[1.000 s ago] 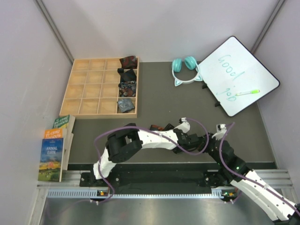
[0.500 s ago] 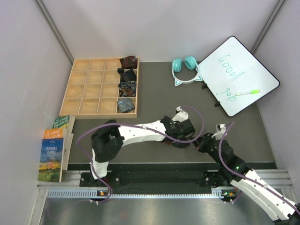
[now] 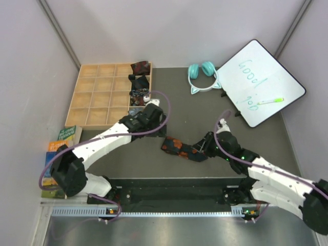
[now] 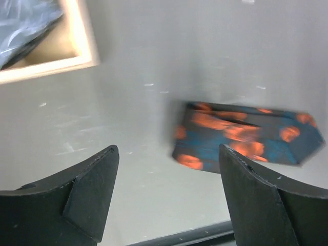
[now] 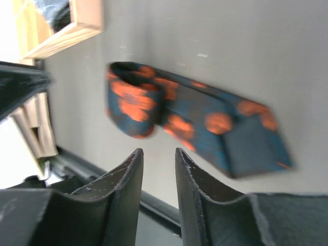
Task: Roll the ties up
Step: Roll the tie at the center of the board.
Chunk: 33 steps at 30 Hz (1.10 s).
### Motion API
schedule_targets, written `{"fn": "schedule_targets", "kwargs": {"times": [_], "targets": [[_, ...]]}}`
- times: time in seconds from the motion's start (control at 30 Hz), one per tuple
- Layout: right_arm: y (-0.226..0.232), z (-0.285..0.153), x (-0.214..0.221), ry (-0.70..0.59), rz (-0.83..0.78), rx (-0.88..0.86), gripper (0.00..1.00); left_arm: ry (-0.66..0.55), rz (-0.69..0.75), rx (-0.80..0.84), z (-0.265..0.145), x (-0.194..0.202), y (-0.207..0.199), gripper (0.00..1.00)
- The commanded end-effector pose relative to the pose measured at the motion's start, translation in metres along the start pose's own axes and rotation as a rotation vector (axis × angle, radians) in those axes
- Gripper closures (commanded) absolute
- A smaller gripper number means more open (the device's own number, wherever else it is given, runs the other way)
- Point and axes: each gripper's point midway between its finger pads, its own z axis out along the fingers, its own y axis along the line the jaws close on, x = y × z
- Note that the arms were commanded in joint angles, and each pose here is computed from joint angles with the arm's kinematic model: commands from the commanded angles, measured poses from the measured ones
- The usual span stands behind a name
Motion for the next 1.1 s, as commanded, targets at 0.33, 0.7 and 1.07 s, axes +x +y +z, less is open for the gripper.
{"fn": "schedule_targets", "kwargs": {"times": [0.33,0.7,1.07], "targets": [[0.076,0.060,0.021,0.169,0.043,-0.146,0.63,0.013,-0.198,0.344,0.012,0.008,0.016,0.17],[0.061,0.082,0.027,0.179,0.030,-0.081,0.67,0.001,-0.203,0.469,0.016,0.012,0.007,0.17],[0.044,0.098,0.038,0.208,0.033,-0.021,0.71,0.033,-0.186,0.494,0.028,0.024,0.005,0.17]]}}
